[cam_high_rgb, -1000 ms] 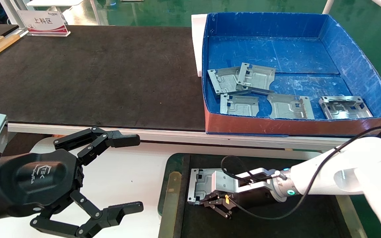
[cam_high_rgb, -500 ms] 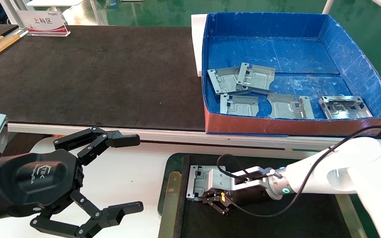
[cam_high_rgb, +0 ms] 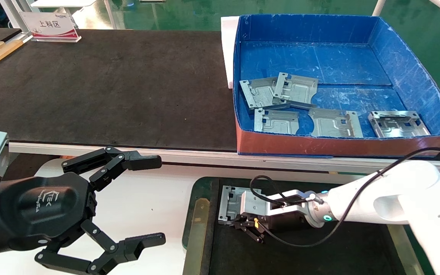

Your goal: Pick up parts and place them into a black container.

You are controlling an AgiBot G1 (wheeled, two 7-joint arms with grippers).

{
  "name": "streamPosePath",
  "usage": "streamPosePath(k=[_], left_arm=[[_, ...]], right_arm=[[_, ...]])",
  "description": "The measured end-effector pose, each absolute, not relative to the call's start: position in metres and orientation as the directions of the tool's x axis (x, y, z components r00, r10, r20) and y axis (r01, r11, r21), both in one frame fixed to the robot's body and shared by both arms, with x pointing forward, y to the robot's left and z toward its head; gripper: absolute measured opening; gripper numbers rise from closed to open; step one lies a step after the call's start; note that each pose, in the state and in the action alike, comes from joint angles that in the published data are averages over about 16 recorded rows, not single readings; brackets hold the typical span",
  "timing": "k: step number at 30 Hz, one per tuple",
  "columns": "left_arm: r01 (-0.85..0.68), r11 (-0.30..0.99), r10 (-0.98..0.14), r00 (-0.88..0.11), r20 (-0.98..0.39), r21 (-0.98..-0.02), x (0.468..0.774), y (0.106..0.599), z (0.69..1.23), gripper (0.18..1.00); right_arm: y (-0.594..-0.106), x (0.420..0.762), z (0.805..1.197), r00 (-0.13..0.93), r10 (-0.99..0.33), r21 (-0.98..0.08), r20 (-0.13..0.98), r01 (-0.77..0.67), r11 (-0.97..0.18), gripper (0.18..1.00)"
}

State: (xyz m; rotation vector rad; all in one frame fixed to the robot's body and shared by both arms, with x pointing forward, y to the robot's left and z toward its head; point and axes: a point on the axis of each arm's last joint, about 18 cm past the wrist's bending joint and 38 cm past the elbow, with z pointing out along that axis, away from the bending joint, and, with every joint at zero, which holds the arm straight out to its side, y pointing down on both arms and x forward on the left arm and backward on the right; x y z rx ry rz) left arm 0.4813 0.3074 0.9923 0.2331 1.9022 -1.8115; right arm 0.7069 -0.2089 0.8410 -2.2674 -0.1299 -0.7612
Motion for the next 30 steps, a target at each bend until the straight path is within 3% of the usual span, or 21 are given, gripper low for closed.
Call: streamPosePath(k=[9,15,30], left_arm=[[0.452,0.100,-0.212,-0.861,-0.463,-0.887,0.481,0.307,0.992,1.001],[0.452,0.100,-0.212,-0.861,-0.463,-0.887,0.481,0.307,0.992,1.001],[0.452,0.100,-0.212,-0.861,-0.463,-0.887,0.481,0.307,0.992,1.001]], right_arm=[[-0.207,0.693,0.849,0.842,-0.070,-0.633,0.535,0.345,-0.693,0.279],[-0.210,0.680,0.859,0.852,-0.022,-0.648,0.522,0.380,-0.660,0.371],[-0.229,0.660,0.897,0.825,0.049,-0.649,0.564,0.478,-0.592,0.715]])
